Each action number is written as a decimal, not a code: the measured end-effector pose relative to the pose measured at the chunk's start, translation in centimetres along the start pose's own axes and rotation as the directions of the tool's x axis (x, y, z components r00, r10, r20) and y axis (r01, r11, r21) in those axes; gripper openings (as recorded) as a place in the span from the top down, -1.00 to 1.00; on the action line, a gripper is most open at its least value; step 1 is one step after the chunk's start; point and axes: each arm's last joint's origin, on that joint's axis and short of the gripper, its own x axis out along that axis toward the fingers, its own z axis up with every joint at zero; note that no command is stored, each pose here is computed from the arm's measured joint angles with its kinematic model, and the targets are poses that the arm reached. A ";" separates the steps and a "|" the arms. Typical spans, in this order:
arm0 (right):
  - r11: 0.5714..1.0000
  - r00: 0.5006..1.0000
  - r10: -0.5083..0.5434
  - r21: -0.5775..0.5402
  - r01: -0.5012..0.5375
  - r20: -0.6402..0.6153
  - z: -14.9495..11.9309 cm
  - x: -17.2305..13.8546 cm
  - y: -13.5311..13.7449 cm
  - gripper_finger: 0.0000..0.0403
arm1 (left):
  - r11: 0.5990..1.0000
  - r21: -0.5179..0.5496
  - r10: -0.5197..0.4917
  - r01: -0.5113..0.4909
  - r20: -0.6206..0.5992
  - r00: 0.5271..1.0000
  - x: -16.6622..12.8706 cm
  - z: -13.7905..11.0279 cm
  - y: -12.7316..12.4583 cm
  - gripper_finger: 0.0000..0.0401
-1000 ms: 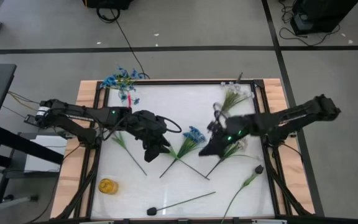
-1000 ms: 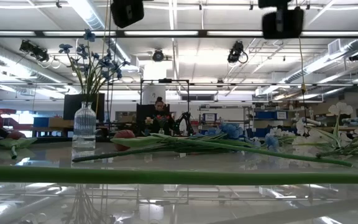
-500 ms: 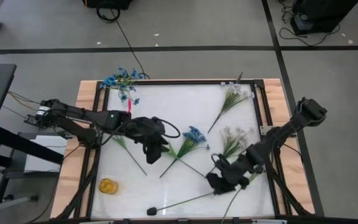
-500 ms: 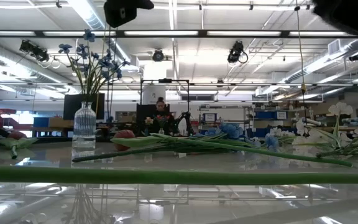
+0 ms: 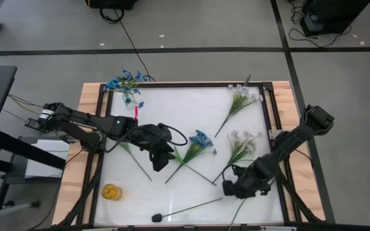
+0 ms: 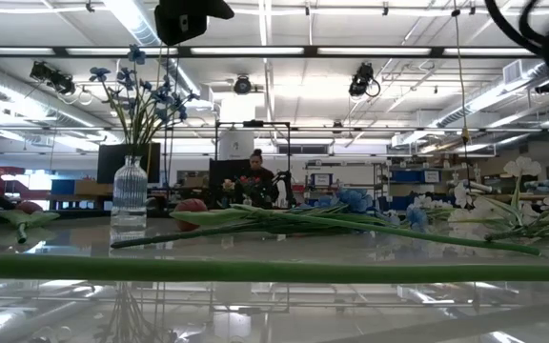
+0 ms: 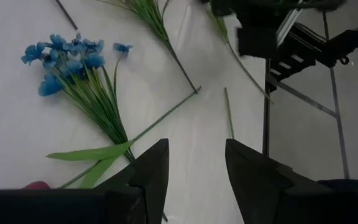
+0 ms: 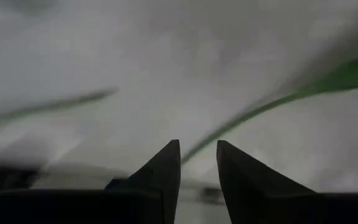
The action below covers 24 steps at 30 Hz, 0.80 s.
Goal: Sort flowers into vase by color
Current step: Put the right black tulip into the transparent vase
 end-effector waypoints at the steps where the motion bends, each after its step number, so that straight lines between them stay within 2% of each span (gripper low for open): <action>1: 0.999 0.999 -0.042 0.017 0.041 0.022 0.3 0.0 -0.4 0.43 | 1.000 0.000 0.001 -0.001 -0.003 1.000 0.1 0.0 0.0 0.19; 5: 0.990 0.990 -0.124 0.075 0.119 0.062 0.9 -0.2 -1.0 0.43 | 1.000 0.008 0.002 -0.002 -0.019 1.000 0.3 -0.3 -0.2 0.19; 11: 0.984 0.983 -0.160 0.092 0.152 0.087 1.1 -0.2 -1.4 0.43 | 1.000 0.028 -0.011 0.012 -0.038 0.999 0.3 -0.9 -0.9 0.19; 19: 0.981 0.982 -0.181 0.077 0.177 0.051 0.4 1.0 -1.5 0.43 | 0.998 0.056 0.007 0.000 -0.110 0.994 0.2 -2.1 -1.4 0.19; 24: 0.973 0.976 -0.213 0.106 0.207 0.047 0.3 1.6 -1.7 0.41 | 0.998 0.058 0.025 -0.017 -0.131 0.991 0.2 -2.3 -1.2 0.19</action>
